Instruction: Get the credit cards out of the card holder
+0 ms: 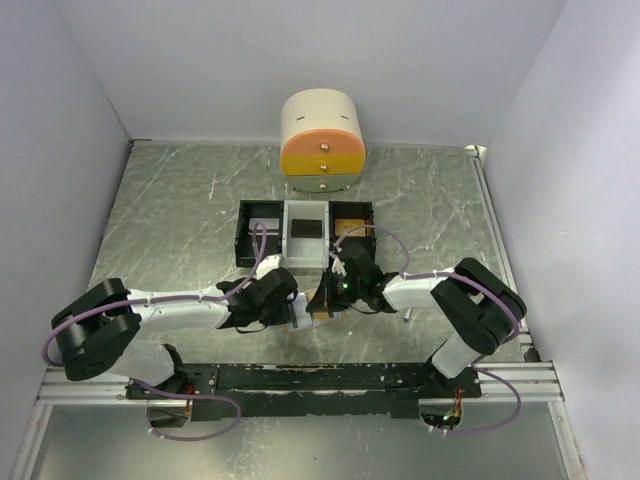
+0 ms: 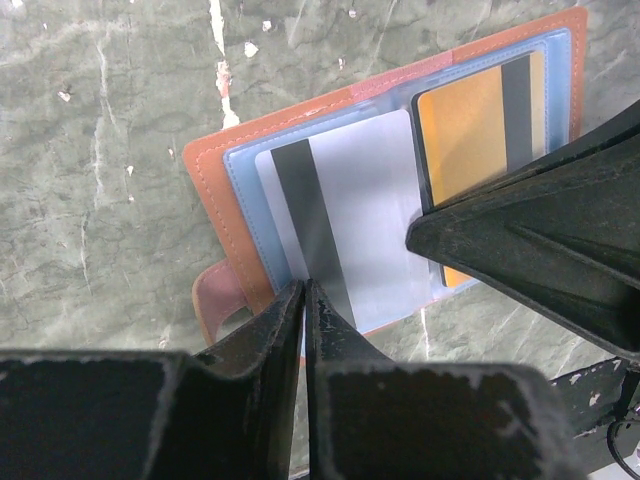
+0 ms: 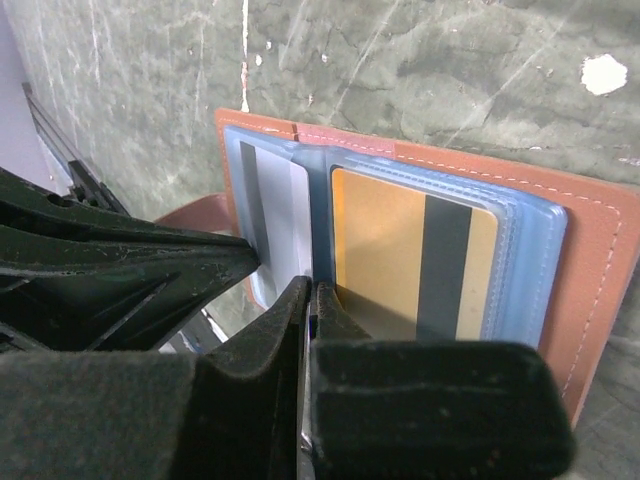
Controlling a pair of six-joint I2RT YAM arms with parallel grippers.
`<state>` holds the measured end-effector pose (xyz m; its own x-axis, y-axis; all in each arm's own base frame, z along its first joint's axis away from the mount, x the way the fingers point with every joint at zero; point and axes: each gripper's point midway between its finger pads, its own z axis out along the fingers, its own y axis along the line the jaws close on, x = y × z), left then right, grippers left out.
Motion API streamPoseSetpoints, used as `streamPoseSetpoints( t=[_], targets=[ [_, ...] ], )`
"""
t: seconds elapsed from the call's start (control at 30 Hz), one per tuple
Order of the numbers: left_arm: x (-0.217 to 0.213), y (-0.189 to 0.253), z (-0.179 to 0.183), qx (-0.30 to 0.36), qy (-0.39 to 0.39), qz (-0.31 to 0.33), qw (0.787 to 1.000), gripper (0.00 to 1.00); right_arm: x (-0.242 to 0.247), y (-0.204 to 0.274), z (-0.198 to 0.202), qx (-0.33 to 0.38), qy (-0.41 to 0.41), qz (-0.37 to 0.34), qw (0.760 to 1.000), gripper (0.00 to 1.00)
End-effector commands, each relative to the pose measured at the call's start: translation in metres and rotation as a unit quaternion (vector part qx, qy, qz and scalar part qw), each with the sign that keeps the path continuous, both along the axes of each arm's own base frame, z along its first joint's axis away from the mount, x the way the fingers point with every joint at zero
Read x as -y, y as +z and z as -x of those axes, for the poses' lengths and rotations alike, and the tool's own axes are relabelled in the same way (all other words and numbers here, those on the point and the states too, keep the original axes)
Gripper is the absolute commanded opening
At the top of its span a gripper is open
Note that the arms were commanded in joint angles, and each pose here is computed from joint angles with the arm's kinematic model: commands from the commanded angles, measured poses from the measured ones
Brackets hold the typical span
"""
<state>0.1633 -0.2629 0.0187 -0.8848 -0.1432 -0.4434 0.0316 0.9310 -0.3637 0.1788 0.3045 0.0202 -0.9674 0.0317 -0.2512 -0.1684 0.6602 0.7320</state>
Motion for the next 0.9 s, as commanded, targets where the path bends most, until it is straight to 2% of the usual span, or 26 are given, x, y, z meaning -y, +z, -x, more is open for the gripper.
streamPoseSetpoints(
  t=[0.0, 0.2, 0.6, 0.7, 0.87],
  targets=[
    [-0.019, -0.013, 0.007, -0.009, 0.003, -0.042, 0.999, 0.17, -0.007, 0.018, 0.002, 0.007, 0.009, -0.030, 0.999, 0.00],
    [-0.018, -0.013, 0.007, -0.008, 0.004, -0.041, 0.999, 0.17, 0.010, 0.019, -0.009, 0.021, -0.015, -0.009, 1.000, 0.00],
    [-0.015, -0.008, 0.004, -0.002, 0.003, -0.034, 0.999, 0.17, 0.027, 0.007, -0.007, 0.013, -0.019, 0.013, 1.000, 0.00],
    [-0.004, 0.005, 0.001, 0.011, -0.009, -0.006, 1.000, 0.22, 0.025, 0.008, -0.006, 0.011, -0.013, 0.004, 1.000, 0.00],
    [0.026, 0.041, -0.006, 0.044, -0.032, 0.061, 0.997, 0.38, 0.022, 0.009, -0.007, 0.007, -0.020, -0.005, 1.000, 0.00]
  ],
)
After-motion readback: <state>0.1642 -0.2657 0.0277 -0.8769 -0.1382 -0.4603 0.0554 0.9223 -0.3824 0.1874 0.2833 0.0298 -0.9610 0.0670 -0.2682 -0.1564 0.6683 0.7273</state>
